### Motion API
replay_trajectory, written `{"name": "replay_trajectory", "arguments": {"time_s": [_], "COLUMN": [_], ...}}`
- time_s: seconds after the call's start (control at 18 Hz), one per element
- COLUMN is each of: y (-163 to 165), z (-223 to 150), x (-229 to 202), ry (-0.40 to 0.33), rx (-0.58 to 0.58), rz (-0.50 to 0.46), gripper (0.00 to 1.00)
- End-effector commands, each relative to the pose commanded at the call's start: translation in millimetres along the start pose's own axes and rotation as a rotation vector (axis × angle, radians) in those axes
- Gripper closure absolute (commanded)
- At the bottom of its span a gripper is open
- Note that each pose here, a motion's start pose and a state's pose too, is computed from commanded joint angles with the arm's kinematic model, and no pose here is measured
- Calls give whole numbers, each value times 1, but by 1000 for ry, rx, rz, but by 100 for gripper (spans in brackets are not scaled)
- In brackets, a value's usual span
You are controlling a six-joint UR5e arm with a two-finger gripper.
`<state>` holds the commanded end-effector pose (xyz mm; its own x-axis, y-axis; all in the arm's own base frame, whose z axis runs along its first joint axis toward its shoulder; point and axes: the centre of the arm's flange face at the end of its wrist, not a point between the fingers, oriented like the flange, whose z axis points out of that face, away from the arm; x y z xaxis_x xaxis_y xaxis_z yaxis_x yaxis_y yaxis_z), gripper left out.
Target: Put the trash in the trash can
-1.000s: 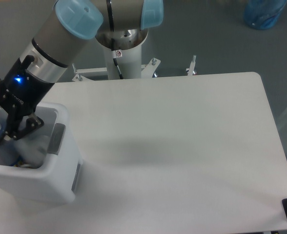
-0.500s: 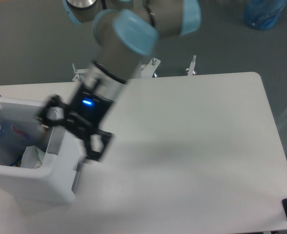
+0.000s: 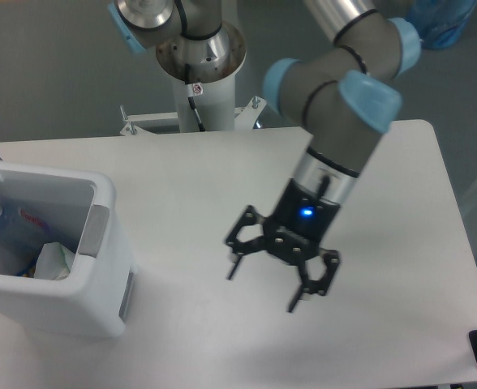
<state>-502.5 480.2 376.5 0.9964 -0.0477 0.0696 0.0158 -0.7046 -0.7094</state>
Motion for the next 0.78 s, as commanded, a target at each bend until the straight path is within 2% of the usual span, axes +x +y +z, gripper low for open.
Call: {"name": "replay_trajectory", "arguments": {"time_s": [0.22,0.39,0.5,0.67,0.78], "y": [30,39,44,57,64], "z": [2,2,6,15,17], "x": [-15,-22,-20,-16,-16], "ry": [-135,-192,-190,-144,-130], "rx": [-275,-399,-467,-536,-577], "rz": [106,148,229,372,427], "gripper": [0,0,0,0,0]}}
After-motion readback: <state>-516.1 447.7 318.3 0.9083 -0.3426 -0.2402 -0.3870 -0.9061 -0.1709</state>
